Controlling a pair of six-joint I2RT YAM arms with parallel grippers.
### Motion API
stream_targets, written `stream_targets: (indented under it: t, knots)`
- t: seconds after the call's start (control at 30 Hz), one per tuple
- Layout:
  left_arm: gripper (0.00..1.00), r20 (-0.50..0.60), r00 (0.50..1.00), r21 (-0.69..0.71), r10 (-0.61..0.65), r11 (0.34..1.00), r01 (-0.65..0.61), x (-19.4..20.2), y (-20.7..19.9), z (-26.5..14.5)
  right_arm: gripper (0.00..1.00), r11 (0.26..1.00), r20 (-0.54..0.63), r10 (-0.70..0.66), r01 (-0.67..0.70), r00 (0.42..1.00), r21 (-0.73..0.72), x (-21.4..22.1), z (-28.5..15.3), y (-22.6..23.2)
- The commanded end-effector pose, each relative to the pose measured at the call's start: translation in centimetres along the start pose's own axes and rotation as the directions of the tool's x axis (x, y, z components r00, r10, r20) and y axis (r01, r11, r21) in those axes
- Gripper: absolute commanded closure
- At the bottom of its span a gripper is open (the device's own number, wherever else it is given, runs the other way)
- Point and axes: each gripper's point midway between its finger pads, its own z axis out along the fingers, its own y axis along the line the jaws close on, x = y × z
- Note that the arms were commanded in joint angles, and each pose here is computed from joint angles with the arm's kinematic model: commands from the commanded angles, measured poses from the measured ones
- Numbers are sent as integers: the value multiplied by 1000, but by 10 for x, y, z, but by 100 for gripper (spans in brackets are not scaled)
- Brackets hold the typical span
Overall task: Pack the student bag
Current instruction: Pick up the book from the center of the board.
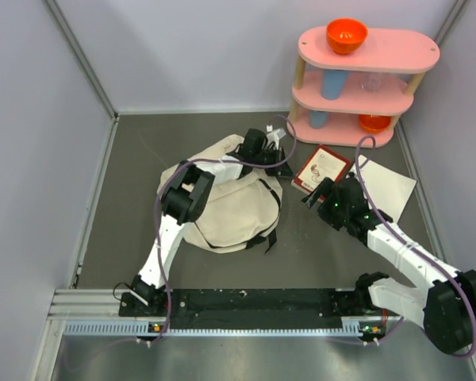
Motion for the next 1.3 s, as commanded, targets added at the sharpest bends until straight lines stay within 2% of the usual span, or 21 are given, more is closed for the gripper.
stream_targets:
  t: [0.0,0.2,0.23,0.33,0.4,0.47,0.57,0.7,0.93,1.27]
  knots:
    - [100,70,995,90,71,993,-78,-29,-50,-23,10,999,50,17,-16,999,-28,-11,-2,6]
    - [100,66,995,75,69,994,-74,-20,-47,-27,8,1000,97,0,-2,995,19,-38,6,6]
    - [97,68,995,71,66,995,-71,-21,-47,-28,8,1000,98,-17,17,995,3,-47,7,15]
    - [77,75,995,68,67,995,-72,-23,-47,-28,9,997,96,-52,47,994,58,-64,19,13]
    - [63,87,993,69,77,994,-83,-28,-52,-29,10,996,96,-82,78,992,44,-70,24,21]
    - [58,96,992,60,85,994,-91,-33,-53,-31,11,993,108,-114,110,988,35,-79,25,30]
    - [50,112,988,45,107,993,-113,-44,-55,-31,8,984,180,-162,146,970,100,-100,26,27]
    - [47,130,987,54,97,993,-105,-54,-57,-29,6,965,223,-209,163,952,207,-128,36,22]
    - [45,145,985,72,96,992,-107,-62,-61,-26,6,923,200,-247,167,948,348,-142,68,3]
    - [43,113,991,66,77,994,-85,-56,-43,-12,5,901,128,-255,187,959,392,-139,100,-11]
